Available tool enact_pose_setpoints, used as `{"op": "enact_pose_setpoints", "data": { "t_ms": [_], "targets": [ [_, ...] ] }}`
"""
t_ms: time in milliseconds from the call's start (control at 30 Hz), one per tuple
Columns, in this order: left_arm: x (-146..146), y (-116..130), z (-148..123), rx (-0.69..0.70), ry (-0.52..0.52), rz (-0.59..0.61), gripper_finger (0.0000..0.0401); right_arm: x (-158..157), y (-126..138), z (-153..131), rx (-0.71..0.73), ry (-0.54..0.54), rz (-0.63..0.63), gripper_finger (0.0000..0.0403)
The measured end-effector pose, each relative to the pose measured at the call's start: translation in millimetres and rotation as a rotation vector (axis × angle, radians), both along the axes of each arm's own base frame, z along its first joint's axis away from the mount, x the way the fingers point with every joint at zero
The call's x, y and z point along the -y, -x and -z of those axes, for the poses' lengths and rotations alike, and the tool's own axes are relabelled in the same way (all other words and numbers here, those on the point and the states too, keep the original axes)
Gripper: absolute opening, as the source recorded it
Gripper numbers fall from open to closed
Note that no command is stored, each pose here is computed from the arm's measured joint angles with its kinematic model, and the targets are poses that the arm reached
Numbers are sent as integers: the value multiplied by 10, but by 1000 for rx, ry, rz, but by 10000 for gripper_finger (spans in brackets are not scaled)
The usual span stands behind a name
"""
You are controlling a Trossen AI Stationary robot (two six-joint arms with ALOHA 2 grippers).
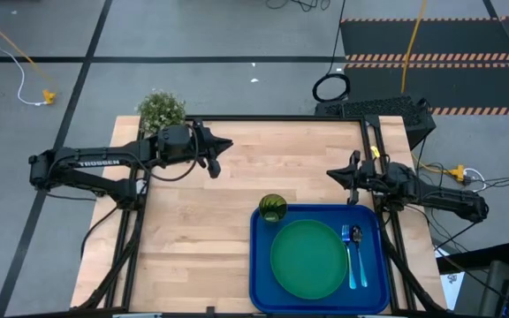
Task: Pick and place plate/cup/fork/spoon on tray
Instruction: Return to Home Position
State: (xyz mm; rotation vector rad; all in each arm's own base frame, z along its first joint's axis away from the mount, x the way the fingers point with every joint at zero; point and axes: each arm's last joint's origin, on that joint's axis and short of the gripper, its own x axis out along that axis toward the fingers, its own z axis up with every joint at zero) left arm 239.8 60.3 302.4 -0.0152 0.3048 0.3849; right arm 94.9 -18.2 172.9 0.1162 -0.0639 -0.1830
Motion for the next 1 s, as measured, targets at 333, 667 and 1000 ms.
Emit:
{"op": "enact_pose_setpoints", "data": {
  "t_ms": [333,667,1000],
  "targets": [
    [2,3,10,-11,2,0,42,-7,-5,68,-66,-40,-29,0],
    [5,16,49,-14,105,-34,42,-42,-9,85,-83,-67,-80,0],
    [3,15,45,-14,94,-34,42,-115,-17,81,-79,-91,-177,0]
  ]
}}
